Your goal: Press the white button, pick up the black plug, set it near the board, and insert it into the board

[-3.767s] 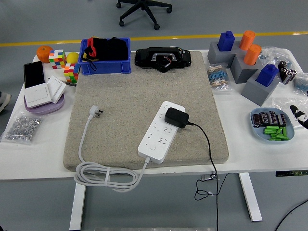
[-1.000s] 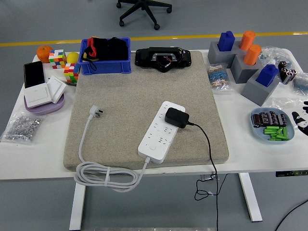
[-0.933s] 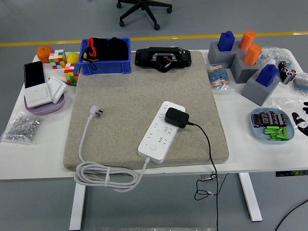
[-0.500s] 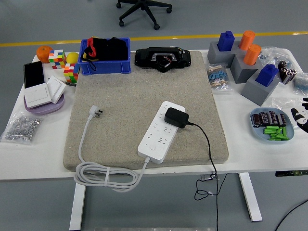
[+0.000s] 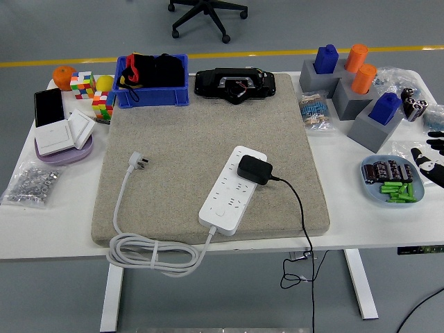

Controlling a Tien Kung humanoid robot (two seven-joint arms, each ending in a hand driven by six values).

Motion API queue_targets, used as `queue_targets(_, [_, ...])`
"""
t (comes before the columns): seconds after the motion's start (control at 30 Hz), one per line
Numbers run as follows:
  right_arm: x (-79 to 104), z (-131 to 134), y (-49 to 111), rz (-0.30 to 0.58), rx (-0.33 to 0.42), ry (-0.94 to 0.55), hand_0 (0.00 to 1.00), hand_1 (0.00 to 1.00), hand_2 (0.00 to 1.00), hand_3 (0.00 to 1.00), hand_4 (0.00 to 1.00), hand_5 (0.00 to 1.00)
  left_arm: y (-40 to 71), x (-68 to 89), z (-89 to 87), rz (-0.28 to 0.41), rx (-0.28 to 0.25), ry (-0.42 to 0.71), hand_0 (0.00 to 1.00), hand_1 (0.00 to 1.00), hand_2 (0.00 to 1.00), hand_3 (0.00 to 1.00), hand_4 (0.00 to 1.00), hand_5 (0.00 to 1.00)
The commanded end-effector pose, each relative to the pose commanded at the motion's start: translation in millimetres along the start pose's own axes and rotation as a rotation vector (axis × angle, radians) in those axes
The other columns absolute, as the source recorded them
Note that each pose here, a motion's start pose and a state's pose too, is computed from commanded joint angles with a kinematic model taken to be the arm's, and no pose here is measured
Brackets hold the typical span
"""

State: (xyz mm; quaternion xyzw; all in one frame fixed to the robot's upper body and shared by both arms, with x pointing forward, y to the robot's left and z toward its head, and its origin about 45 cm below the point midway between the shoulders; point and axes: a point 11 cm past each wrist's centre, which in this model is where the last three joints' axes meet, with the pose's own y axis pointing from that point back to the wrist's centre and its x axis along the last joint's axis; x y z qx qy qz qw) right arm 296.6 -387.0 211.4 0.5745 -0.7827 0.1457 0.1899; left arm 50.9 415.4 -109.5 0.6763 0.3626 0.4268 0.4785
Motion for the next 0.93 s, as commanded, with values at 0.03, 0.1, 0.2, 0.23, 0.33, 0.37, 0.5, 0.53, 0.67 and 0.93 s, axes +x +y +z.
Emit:
queue_targets(0.03, [-0.2, -0.5, -0.3, 0.000, 0.002, 0.000, 0.721, 0.649, 0.604, 0.612, 0.824, 0.206, 0.1, 0.3, 0.3, 0.000, 0.000, -0.001, 0.690, 0.637, 0.612, 0.636, 0.553, 0.186])
queue_targets(0.1, [-0.8, -1.5, -0.9, -0.002, 0.004, -0.001, 0.721, 0.650, 0.604, 0.612, 0.824, 0.208, 0.0, 0.7, -0.5, 0.001, 0.003, -0.003, 0.691, 0.638, 0.612, 0.637, 0.553, 0.187])
queue_targets(0.2, [-1.0, -2.0, -1.0, -0.004, 0.006, 0.001, 0.721, 0.650, 0.604, 0.612, 0.824, 0.208, -0.3, 1.0, -2.7, 0.003, 0.008, -0.002, 0.691, 0.638, 0.612, 0.637, 0.553, 0.187])
queue_targets(0.23, [-0.6, -2.0, -1.0, -0.003, 0.006, 0.000, 0.721, 0.650, 0.604, 0.612, 0.824, 0.208, -0.4, 1.0, -3.3, 0.003, 0.010, -0.001, 0.691, 0.638, 0.612, 0.637, 0.553, 0.187])
queue_targets(0.33, [-0.3, -2.1, -1.0, -0.002, 0.006, 0.000, 0.722, 0.648, 0.603, 0.612, 0.825, 0.209, -0.5, 1.1, -3.8, 0.004, 0.011, 0.002, 0.690, 0.637, 0.612, 0.637, 0.553, 0.187])
queue_targets(0.37, [-0.4, -2.2, -1.1, -0.002, 0.006, 0.000, 0.722, 0.648, 0.603, 0.612, 0.825, 0.209, -0.5, 1.1, -3.6, 0.004, 0.011, 0.003, 0.690, 0.637, 0.612, 0.637, 0.553, 0.187])
queue_targets(0.5, [-0.7, -1.7, -0.8, -0.002, 0.004, 0.000, 0.722, 0.649, 0.603, 0.612, 0.825, 0.210, -0.4, 0.8, -3.0, 0.005, 0.009, 0.010, 0.690, 0.637, 0.612, 0.637, 0.552, 0.187])
queue_targets(0.53, [-0.6, -1.6, -0.7, -0.002, 0.004, -0.001, 0.722, 0.649, 0.603, 0.612, 0.825, 0.210, -0.4, 0.6, -2.9, 0.004, 0.009, 0.011, 0.690, 0.637, 0.612, 0.637, 0.552, 0.187])
queue_targets(0.67, [-0.5, -3.7, -1.9, 0.000, 0.009, -0.003, 0.722, 0.650, 0.602, 0.613, 0.826, 0.211, -0.6, -1.0, -2.9, 0.002, 0.010, 0.016, 0.690, 0.637, 0.612, 0.637, 0.553, 0.186])
queue_targets(0.93, [2.0, -4.4, -2.0, 0.009, 0.010, -0.006, 0.722, 0.650, 0.602, 0.613, 0.826, 0.211, 0.1, -1.4, 1.2, 0.001, 0.001, 0.020, 0.690, 0.637, 0.612, 0.637, 0.553, 0.186])
